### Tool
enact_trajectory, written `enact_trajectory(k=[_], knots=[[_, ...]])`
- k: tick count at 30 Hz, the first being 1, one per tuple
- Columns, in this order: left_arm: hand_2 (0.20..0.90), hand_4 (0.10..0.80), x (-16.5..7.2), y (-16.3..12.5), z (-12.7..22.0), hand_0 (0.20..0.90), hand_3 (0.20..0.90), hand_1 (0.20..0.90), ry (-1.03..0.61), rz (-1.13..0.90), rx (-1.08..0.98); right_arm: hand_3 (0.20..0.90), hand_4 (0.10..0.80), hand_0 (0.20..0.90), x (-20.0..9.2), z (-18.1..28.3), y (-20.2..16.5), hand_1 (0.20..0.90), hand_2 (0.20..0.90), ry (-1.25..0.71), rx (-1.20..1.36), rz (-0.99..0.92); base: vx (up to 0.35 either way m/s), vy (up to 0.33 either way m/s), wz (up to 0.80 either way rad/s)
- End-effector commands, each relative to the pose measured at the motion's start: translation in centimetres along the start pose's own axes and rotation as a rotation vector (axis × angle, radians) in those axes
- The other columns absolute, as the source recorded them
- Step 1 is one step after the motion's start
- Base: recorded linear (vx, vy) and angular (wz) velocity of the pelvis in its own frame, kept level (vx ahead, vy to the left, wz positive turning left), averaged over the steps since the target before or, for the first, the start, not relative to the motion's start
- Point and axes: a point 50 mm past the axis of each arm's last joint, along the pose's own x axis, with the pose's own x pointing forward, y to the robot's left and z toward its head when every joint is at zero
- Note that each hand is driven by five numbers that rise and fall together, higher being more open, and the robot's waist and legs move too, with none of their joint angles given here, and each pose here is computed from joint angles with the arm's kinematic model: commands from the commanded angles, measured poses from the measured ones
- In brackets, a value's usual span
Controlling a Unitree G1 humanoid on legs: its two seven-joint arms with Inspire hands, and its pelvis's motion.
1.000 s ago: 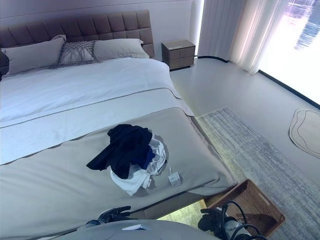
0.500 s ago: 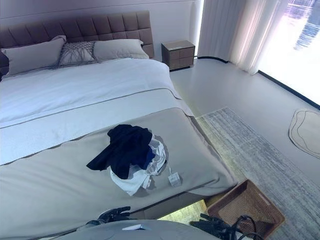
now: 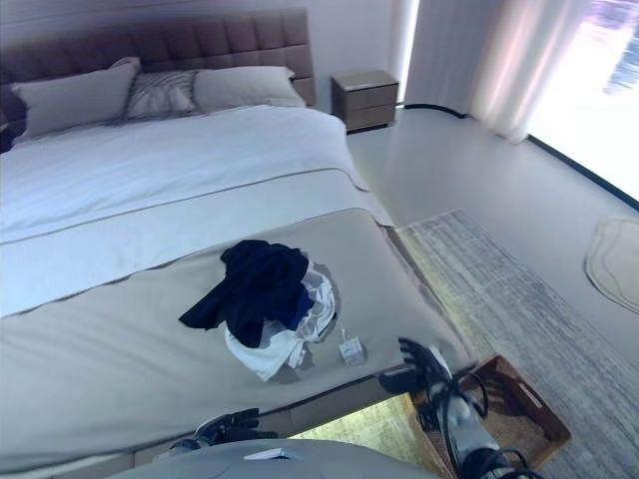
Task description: Pick up the clothes from the bed and place them into the basket
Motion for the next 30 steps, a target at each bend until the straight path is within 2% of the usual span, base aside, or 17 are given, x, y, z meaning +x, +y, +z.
enact_trajectory(k=[1, 2, 3, 5, 10, 14, 18, 20, 26, 27, 28, 29, 30], knots=[[0.9, 0.8, 0.3, 0.3, 1.8, 0.9, 0.9, 0.9, -0.048, 0.008, 0.082, 0.9, 0.8, 0.9, 1.8, 10.9, -3.3, 0.9, 0.9, -0.394, -0.304, -0.098, -0.058, 0.093, 0.43], [0.9, 0.8, 0.3, 0.4, 1.9, 0.9, 0.9, 0.9, -0.052, 0.01, 0.084, 0.9, 0.8, 0.9, 1.9, 11.4, -3.6, 0.9, 0.9, -0.408, -0.339, -0.11, -0.082, 0.107, 0.47], [0.9, 0.8, 0.3, 0.7, 2.6, 0.9, 0.9, 0.9, -0.064, 0.018, 0.104, 0.9, 0.8, 0.9, 2.1, 13.9, -4.6, 0.9, 0.9, -0.463, -0.489, -0.164, -0.09, 0.082, 0.53], [0.9, 0.8, 0.3, 1.4, 3.5, 0.9, 0.9, 0.9, -0.077, 0.036, 0.129, 0.9, 0.8, 0.9, 2.1, 17.5, -5.9, 0.9, 0.9, -0.531, -0.608, -0.235, -0.085, 0.076, 0.62], [0.9, 0.8, -0.1, 3.6, 5.6, 0.9, 0.9, 0.9, -0.113, 0.094, 0.145, 0.9, 0.8, 0.9, 1.3, 24.4, -7.4, 0.9, 0.9, -0.667, -0.792, -0.411, -0.064, 0.069, 0.6], [0.9, 0.8, -0.3, 4.2, 7.0, 0.9, 0.9, 0.9, -0.158, 0.114, 0.137, 0.9, 0.8, 0.9, 0.5, 27.5, -9.8, 0.9, 0.9, -0.667, -0.802, -0.574, -0.067, 0.066, 0.57], [0.9, 0.8, -0.3, 4.2, 8.5, 0.9, 0.9, 0.9, -0.212, 0.114, 0.125, 0.9, 0.8, 0.9, 0.6, 28.7, -13.7, 0.9, 0.9, -0.461, -0.796, -0.72, -0.032, 0.06, 0.36], [0.9, 0.8, -0.3, 4.2, 9.3, 0.9, 0.9, 0.9, -0.255, 0.1, 0.114, 0.9, 0.8, 0.9, 0.9, 27.9, -16.0, 0.9, 0.9, -0.263, -0.766, -0.738, -0.06, 0.056, 0.23], [0.9, 0.8, -0.8, 4.2, 11.5, 0.9, 0.9, 0.9, -0.363, 0.07, 0.102, 0.9, 0.8, 0.9, -0.1, 26.4, -19.7, 0.9, 0.9, 0.043, -0.705, -0.74, -0.024, -0.018, 0.17], [0.9, 0.8, -0.9, 4.1, 11.9, 0.9, 0.9, 0.9, -0.378, 0.064, 0.109, 0.801, 0.701, 0.815, -0.2, 25.8, -20.2, 0.815, 0.815, 0.109, -0.702, -0.712, -0.012, -0.031, 0.22], [0.9, 0.8, -1.0, 4.1, 12.3, 0.9, 0.9, 0.9, -0.387, 0.059, 0.117, 0.546, 0.446, 0.596, -0.3, 25.0, -20.6, 0.596, 0.596, 0.162, -0.682, -0.692, 0.001, -0.045, 0.23], [0.9, 0.8, -1.0, 4.0, 12.7, 0.9, 0.9, 0.9, -0.394, 0.055, 0.127, 0.255, 0.155, 0.347, -0.3, 24.2, -20.9, 0.347, 0.347, 0.203, -0.659, -0.671, 0.013, -0.062, 0.13], [0.9, 0.8, -1.1, 4.0, 12.9, 0.9, 0.9, 0.9, -0.396, 0.055, 0.136, 0.2, 0.1, 0.3, -0.3, 23.8, -21.1, 0.3, 0.3, 0.22, -0.646, -0.662, 0.019, -0.077, 0.11]])
